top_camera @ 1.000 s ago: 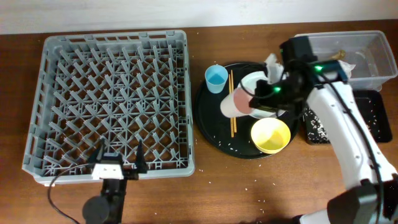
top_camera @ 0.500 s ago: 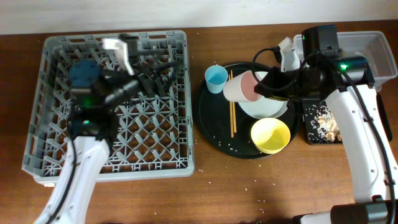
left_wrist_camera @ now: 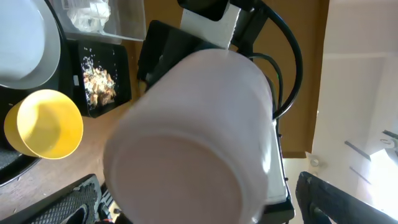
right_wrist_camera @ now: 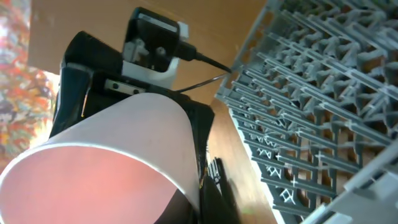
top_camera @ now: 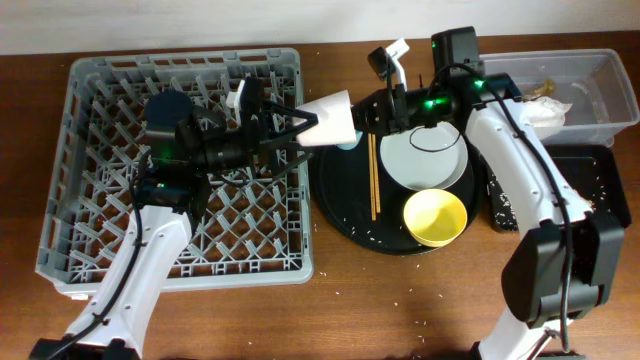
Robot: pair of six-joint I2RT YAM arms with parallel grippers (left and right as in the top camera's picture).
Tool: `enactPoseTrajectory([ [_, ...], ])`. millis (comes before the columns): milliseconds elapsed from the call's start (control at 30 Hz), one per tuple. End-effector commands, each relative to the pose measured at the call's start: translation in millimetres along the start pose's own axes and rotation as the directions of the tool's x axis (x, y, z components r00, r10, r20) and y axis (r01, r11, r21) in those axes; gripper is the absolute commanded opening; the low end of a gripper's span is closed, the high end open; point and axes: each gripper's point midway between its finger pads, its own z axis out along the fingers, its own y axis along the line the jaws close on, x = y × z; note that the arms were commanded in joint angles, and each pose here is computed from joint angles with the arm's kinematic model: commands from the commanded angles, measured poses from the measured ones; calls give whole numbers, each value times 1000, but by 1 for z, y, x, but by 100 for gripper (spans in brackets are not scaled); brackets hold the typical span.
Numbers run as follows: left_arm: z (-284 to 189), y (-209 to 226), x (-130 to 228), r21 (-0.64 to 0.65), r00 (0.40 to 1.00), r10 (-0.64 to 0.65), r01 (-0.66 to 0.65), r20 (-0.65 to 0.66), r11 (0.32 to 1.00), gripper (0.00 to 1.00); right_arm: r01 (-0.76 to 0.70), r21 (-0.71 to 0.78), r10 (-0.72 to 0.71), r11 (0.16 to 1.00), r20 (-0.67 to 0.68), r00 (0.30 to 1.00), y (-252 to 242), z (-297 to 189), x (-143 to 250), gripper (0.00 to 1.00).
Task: Sort waste into correct bins and load items into the dishwasher rack
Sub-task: 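Place the pink cup upside down in the rack with the left gripper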
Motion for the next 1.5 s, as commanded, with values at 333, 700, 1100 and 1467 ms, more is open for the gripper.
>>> enactPoseTrajectory([
  [333,0,-4,-3,2,1000,21,-21,11,1000,53,-6,39,9,999,-63,998,-14,29,19,17],
  [700,-82,16,-83,-202,876,338,-282,345,938,30,-223,568,159,792,161,974,-82,-98,26,77],
  [1100,-115,70,10,-955,951,305,-132,-46,266,31,-234,831,161,505,176,971,-83,-146,55,98],
  [1467,-69,185,41,-965,961,-84,-261,-263,40,29,-250,829,196,501,172,965,-82,-145,63,98],
])
